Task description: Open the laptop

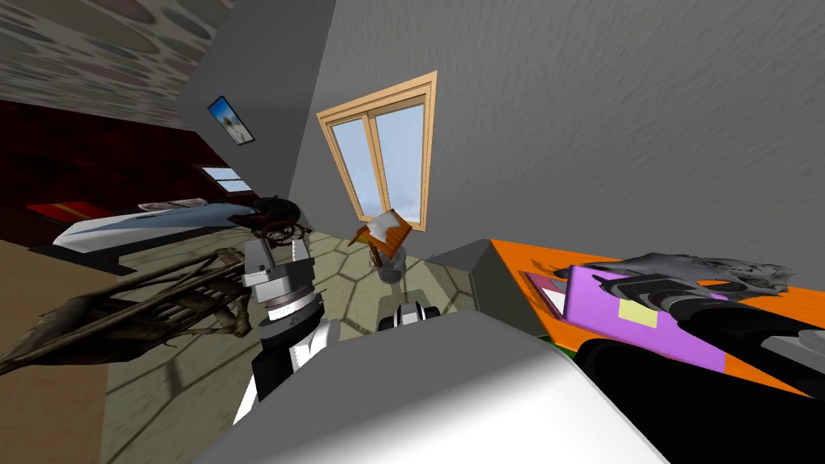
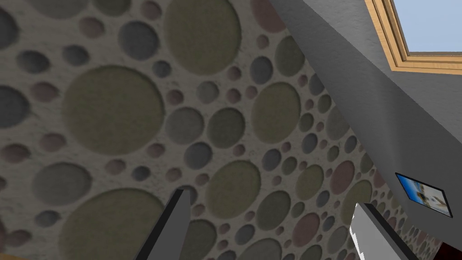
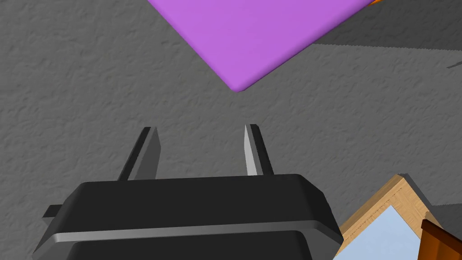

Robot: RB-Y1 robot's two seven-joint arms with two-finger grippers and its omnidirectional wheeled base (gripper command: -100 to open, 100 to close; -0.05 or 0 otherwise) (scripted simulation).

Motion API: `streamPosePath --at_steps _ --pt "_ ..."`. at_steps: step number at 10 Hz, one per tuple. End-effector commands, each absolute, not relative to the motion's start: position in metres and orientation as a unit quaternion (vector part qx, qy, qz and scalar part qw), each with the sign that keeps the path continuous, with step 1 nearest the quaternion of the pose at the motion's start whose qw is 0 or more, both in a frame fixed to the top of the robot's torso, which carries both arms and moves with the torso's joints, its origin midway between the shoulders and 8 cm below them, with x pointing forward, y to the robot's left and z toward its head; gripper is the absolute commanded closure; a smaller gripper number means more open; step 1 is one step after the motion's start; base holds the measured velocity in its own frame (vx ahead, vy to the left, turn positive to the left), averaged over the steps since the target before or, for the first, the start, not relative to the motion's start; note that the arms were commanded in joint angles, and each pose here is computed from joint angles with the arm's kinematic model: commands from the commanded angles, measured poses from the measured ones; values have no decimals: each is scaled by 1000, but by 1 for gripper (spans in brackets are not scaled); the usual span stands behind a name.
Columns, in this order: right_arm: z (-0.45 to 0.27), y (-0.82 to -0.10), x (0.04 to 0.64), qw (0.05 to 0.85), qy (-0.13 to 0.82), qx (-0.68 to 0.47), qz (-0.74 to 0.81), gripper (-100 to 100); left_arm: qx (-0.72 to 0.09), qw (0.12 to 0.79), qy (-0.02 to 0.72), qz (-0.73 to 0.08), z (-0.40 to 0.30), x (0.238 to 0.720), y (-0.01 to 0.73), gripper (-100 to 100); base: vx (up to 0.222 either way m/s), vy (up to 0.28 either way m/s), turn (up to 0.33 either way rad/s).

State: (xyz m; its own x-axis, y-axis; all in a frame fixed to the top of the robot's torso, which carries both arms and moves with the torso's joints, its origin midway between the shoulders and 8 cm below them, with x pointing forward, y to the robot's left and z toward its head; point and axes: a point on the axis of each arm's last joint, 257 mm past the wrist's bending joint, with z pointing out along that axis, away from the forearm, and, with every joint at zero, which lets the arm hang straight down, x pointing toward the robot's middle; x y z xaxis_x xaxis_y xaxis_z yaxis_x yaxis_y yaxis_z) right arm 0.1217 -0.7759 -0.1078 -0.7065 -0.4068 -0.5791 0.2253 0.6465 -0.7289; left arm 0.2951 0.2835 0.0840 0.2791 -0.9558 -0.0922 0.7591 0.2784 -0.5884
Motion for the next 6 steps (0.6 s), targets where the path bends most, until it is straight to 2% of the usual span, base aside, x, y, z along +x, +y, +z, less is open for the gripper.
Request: streamPosePath --at_steps 1,3,4,5,6 --pt "-107 -761 139 392 823 -82 -403 100 -222 768 221 -558 84 295 283 0 122 -8 -289" --pt "-105 -751 149 401 820 -100 -395 100 -222 768 221 -558 84 295 283 0 96 19 -217" --pt "-106 -755 145 398 821 -92 -399 100 -222 768 221 -558 84 295 283 0 42 13 -58" --pt "-111 -744 150 396 828 -107 -383 -100 -222 768 221 -558 84 295 283 0 21 -57 20" --pt "-113 -740 152 395 831 -112 -376 -100 -222 768 221 -558 84 295 283 0 37 -104 0"
